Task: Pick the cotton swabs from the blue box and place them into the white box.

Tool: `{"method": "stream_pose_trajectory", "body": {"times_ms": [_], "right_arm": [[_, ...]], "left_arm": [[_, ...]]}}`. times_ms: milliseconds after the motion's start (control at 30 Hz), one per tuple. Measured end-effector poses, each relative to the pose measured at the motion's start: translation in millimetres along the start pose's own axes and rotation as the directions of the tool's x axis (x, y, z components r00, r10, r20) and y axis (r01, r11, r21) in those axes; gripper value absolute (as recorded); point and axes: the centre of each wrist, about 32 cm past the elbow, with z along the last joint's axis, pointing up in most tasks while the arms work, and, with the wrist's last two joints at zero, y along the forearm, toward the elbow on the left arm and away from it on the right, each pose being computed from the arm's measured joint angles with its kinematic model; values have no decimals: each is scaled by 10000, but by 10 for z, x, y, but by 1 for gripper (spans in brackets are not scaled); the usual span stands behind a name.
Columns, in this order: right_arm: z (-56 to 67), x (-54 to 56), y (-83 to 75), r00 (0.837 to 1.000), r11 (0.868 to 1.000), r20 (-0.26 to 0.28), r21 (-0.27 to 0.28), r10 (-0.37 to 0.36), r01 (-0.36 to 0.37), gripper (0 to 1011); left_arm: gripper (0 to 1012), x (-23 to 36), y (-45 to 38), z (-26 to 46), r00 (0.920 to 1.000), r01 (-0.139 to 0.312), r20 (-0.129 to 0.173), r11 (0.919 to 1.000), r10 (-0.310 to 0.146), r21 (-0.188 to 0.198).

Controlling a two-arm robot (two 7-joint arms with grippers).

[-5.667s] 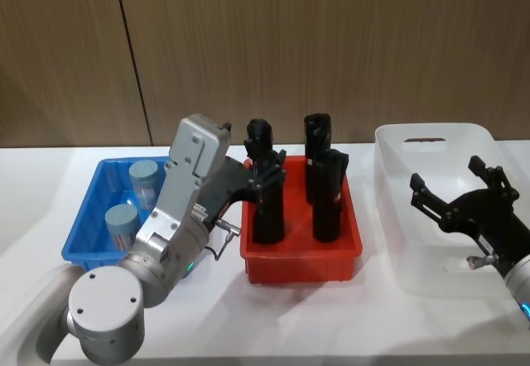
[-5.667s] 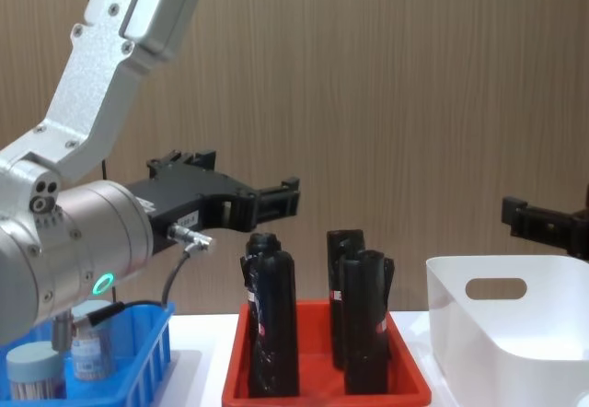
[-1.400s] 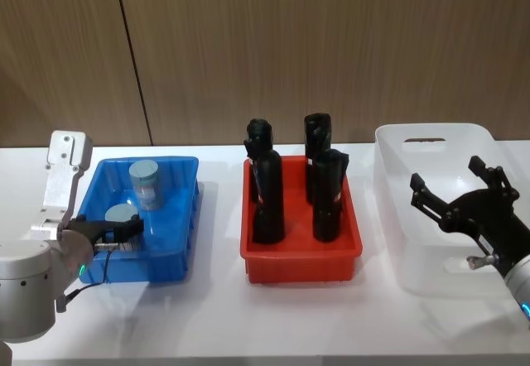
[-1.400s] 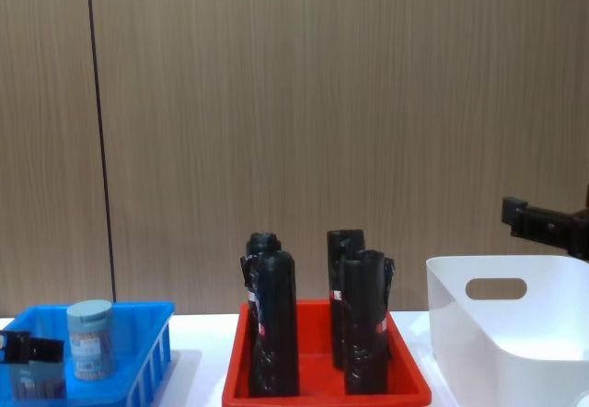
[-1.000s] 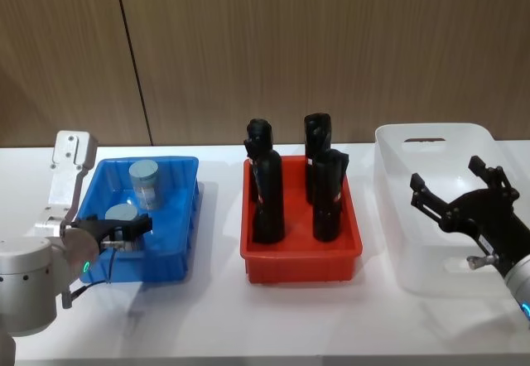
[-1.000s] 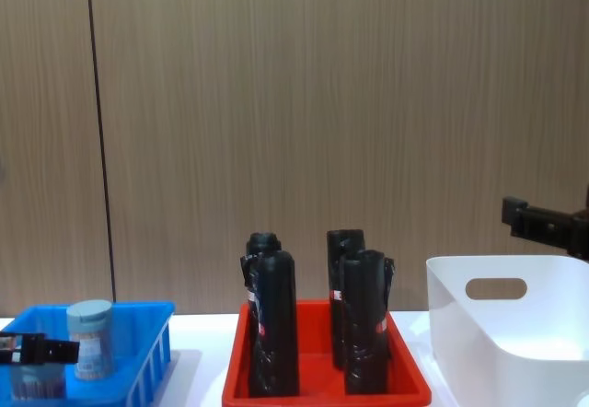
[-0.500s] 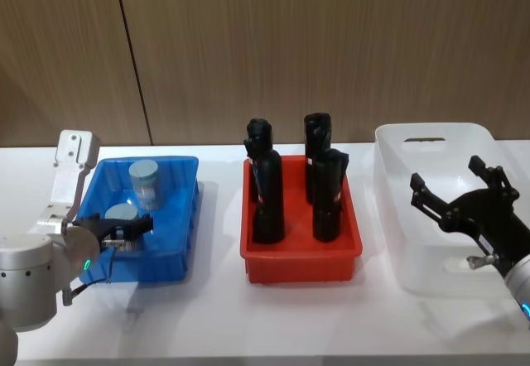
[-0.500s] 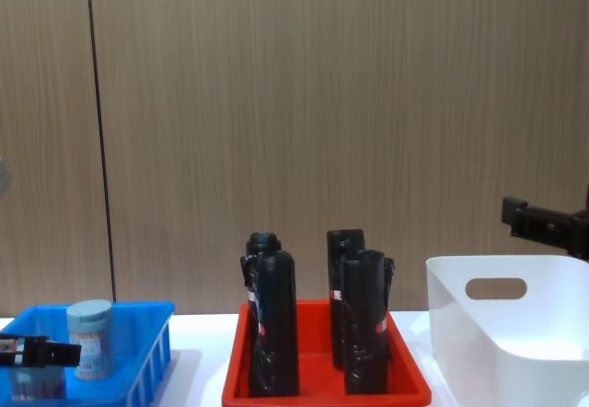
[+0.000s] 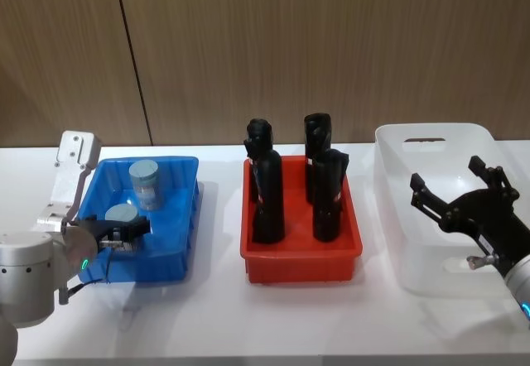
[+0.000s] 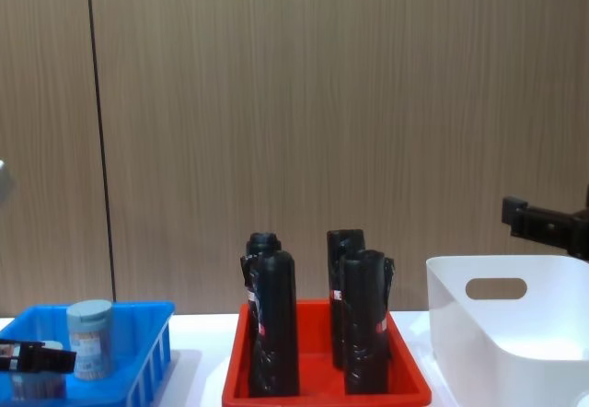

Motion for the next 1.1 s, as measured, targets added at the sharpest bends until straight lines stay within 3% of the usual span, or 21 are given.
{"method": "stream_pose_trajectory", "body": {"times_ms": [300,633,967,1100], "right_arm": [[0,0,0,10000,10000,0,0,0,0,1001],[0,0,0,10000,10000,0,-1,0,0,1001],[0,0,0,10000,10000,0,0,0,0,1001],[0,0,0,10000,10000,0,-1,0,0,1001]], "left_arm": [[960,11,-43,7,10000,50,64,9999,-51,99],[679,12,-90,7,9999,121,63,9998,-122,166],[659,3,-94,18,9999,120,100,9999,-120,-40],[659,-12,-71,39,9998,139,147,9994,-135,-311]]}}
